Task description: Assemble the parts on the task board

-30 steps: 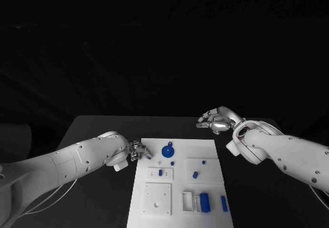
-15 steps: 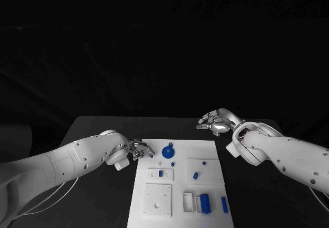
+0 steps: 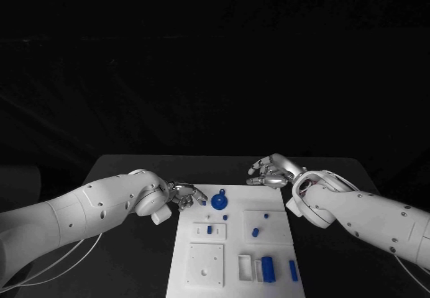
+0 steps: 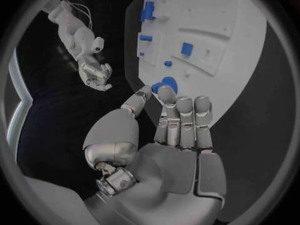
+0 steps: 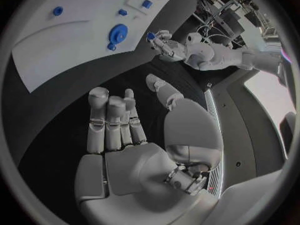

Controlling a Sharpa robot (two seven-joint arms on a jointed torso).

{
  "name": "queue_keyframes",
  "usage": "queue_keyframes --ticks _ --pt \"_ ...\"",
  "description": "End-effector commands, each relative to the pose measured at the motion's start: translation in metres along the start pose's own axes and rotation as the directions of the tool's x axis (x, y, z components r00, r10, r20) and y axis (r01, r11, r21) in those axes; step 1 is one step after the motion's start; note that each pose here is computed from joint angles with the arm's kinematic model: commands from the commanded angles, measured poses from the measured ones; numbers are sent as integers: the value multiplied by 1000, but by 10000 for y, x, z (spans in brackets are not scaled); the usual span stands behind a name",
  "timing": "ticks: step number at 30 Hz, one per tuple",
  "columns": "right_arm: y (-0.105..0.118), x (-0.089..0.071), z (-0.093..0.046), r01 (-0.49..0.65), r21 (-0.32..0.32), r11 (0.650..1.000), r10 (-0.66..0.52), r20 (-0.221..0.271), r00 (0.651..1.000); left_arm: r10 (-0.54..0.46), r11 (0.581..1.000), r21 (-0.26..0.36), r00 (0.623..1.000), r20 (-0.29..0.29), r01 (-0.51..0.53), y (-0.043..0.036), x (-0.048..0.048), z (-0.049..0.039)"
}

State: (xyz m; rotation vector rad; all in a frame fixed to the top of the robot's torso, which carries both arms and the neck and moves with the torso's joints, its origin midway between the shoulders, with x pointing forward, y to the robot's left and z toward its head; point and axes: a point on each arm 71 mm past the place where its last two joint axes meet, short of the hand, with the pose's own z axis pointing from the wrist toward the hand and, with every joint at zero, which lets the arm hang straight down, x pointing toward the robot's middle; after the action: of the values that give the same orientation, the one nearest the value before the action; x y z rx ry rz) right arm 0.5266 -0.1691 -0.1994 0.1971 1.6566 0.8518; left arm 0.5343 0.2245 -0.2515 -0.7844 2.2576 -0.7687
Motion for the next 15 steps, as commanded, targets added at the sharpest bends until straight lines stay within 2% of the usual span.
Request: queue_keyframes --ticks 1,8,15 --pt "97 88 0 79 -87 993 -80 -17 997 -147 988 25 983 -108 150 -53 81 -25" --pt "242 319 -14 97 -162 982 -107 -56 993 -237 968 42 954 -185 248 -95 157 -57" --pt "364 529 -36 85 -213 973 -104 -79 991 -260 958 63 937 -234 281 -150 238 -82"
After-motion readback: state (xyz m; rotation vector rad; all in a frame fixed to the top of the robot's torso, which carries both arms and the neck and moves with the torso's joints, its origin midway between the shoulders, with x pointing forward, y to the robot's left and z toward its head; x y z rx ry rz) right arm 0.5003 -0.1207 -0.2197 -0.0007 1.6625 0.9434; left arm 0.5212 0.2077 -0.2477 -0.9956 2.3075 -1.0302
